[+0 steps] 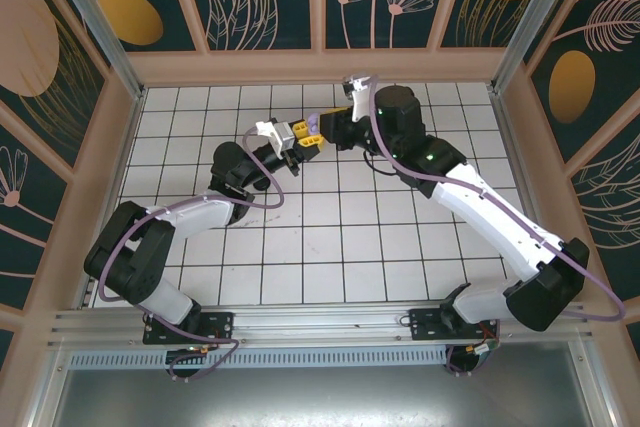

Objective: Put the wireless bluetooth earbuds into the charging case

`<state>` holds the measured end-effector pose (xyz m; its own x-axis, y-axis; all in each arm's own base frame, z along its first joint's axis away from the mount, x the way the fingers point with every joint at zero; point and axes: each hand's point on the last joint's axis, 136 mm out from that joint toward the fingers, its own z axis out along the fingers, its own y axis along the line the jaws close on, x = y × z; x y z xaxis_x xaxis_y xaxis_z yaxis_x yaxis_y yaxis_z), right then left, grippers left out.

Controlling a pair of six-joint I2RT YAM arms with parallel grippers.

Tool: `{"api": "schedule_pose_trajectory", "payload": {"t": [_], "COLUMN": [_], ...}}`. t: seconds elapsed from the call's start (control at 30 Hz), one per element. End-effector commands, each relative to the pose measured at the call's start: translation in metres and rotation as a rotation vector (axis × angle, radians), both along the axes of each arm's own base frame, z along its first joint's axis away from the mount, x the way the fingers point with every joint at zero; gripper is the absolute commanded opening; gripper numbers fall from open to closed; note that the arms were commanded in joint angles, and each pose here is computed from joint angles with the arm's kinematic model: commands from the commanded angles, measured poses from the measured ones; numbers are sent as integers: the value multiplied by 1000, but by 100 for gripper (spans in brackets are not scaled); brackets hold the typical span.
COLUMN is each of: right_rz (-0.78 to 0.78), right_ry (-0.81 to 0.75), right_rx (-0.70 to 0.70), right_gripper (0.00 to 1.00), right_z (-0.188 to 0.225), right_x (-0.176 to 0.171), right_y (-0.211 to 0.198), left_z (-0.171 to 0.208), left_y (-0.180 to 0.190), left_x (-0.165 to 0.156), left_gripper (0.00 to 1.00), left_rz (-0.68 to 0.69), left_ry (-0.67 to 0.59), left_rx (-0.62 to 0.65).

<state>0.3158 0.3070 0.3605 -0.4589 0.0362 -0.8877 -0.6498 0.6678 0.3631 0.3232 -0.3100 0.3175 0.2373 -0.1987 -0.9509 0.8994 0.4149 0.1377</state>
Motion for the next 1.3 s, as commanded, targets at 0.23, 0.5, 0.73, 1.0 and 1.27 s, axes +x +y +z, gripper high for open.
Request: {"api": "schedule_pose_trajectory", "payload": {"t": [0.23, 0.5, 0.73, 1.0, 1.27], "right_rz": [-27, -33, -24, -15, -105], "right_ry": [-26, -24, -25, -22, -16], "right_rx": [-22, -66, -121, -155, -93], "right_gripper": [24, 23, 23, 23, 22], "right_z": [-9, -20, -34, -49, -42], "right_x": [9, 11, 7, 1, 14], "right_y": [0, -1, 1, 8, 1], "left_z": [24, 27, 30, 30, 28], "left_y": [0, 0, 0, -1, -1], "left_x": [-15, -16, -17, -17, -17], "left_gripper": [2, 2, 3, 3, 3], "left_rz": [-39, -38, -39, -43, -46], "left_ry": [-66, -73, -78, -80, -73], "left_rx": [-40, -43, -47, -47, -41]}}
